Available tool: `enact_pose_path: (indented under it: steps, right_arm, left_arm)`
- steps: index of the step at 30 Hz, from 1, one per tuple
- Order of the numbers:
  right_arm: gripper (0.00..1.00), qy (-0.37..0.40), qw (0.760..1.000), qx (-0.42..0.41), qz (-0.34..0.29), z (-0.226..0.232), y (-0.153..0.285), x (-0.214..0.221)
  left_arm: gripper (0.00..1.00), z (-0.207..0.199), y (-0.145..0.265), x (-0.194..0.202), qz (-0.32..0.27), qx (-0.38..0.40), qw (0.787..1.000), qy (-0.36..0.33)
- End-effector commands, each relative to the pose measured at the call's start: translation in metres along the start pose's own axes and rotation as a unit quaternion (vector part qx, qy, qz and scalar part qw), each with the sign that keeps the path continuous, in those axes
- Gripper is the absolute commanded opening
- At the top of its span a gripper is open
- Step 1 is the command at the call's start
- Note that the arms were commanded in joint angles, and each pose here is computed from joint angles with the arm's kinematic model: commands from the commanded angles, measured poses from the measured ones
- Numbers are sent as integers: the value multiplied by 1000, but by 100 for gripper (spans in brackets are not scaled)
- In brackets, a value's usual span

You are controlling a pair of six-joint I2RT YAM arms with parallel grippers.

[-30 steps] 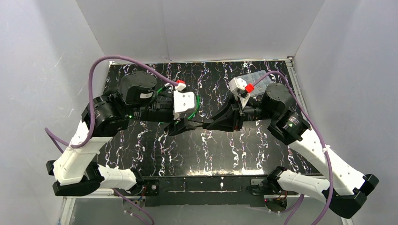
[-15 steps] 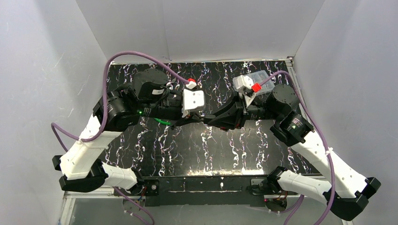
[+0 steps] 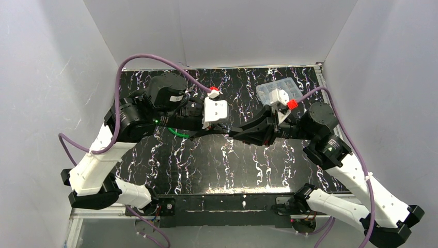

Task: Unlock with the key
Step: Unlock the lock.

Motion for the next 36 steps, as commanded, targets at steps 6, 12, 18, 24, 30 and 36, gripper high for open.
enact_pose_path:
  steps: [6, 12, 18, 24, 30, 36]
  right_arm:
    - [1, 22, 1000, -4, -9, 17, 13, -7]
    - [1, 31, 999, 8, -24, 15, 15, -13]
    - [1, 22, 999, 24, -27, 7, 13, -12]
    - [1, 11, 999, 41, -30, 0, 12, -11]
    - [1, -16, 998, 42, -32, -9, 4, -5]
    - [1, -42, 997, 58, -26, -26, -2, 11]
  left_arm:
    - [0, -4, 31, 6, 10, -24, 999, -30]
    - [0, -3, 34, 7, 12, -36, 999, -37]
    - [0, 14, 42, -2, 1, -99, 994, -38]
    - [13, 43, 48, -7, -2, -200, 980, 0]
    - [29, 39, 30, -8, -34, -185, 980, 60]
    - [63, 50, 25, -30, -93, -194, 976, 43]
Point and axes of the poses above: each gripper's point midway between its finger pads, its own y axis back along the fingers, its own z axis along the line the jaws close on, x = y × z, the point moved 4 cm from there along y, back along the fingers, and after that the axes turned 11 degrees about -y, right-handed, at the moved point
